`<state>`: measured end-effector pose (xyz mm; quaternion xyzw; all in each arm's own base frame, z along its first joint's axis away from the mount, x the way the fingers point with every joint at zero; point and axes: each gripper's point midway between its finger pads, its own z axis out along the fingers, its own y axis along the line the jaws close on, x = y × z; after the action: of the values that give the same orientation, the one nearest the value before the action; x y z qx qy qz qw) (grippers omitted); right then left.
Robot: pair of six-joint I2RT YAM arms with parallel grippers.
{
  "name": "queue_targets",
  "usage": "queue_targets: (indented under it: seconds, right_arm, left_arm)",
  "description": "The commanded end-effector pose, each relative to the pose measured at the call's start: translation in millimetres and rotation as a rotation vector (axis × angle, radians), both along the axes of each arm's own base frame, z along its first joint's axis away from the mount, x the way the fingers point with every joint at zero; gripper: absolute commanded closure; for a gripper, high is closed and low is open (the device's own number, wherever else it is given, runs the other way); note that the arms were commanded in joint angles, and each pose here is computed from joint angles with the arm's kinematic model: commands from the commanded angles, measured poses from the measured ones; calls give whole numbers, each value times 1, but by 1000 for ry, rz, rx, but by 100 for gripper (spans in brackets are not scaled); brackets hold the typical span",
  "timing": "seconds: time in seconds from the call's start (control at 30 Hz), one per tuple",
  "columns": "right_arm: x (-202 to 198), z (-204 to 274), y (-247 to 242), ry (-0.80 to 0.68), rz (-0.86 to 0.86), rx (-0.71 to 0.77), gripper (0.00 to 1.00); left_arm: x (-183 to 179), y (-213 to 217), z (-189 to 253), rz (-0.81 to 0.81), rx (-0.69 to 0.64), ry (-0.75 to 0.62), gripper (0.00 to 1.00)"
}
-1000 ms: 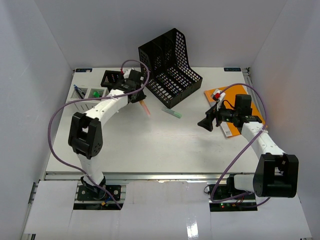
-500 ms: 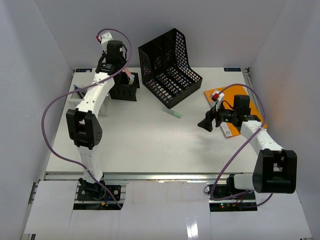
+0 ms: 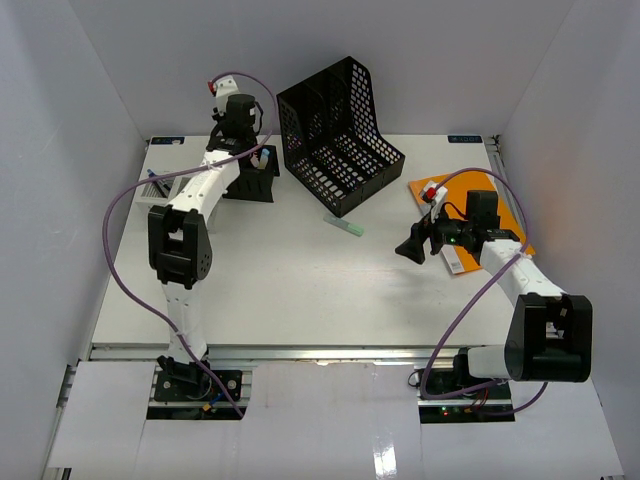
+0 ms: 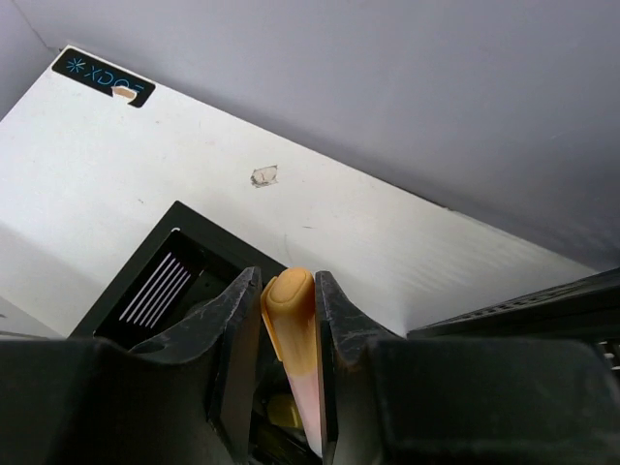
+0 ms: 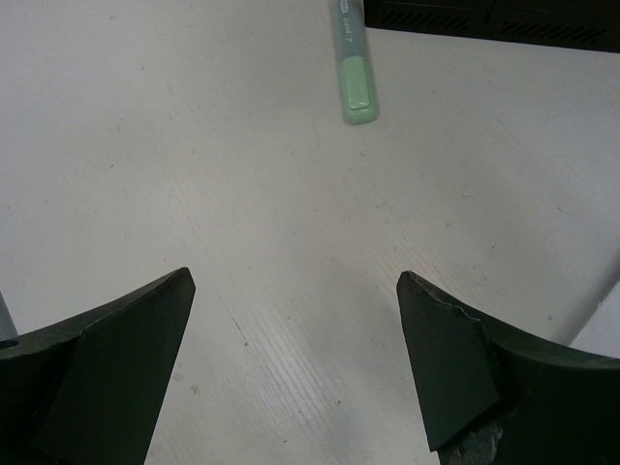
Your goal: Organize the desk
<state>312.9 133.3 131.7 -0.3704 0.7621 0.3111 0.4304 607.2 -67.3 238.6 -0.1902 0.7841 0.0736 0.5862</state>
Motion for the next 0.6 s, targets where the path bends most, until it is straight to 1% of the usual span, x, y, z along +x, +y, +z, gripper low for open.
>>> queue_targets:
  seconds: [0.0,0.07,0.2,0.23,0.27,0.3,0.4,0.5,0.57]
  right_arm:
    - [2,-4,-2,-8,1,-5,8]
    - [1,-4,-2,-7,3,-4,8]
    - [1,-5,-3,-3,4,-3,8]
    - [1,-6,-2,-3,4,-4,8]
    - [1,-6,-2,-3,5,-4,8]
    - [0,-7,-2,-3,5,-5,8]
    - [1,-8,-3,-4,4,-8,8]
    - [0,-10,-4,-3,6,-11,8]
    - [0,-11,-4,-6,11,-14,8]
  left_arm:
    - [-1,9,23,5,41,-81,100]
    - [-3,9,13,-11,60,-78,98]
    - [-10,1,8,-74,64,-94,82]
    - [-12,-2,9,-96,57,-106,77]
    - [-14,-4,7,-113,53,-107,67]
    - [-18,-9,6,-151,48,-107,61]
    - [-28,-29,4,-288,50,-107,39]
    - [-48,-52,6,-461,48,-121,24]
    - [-55,-56,10,-493,41,-134,14]
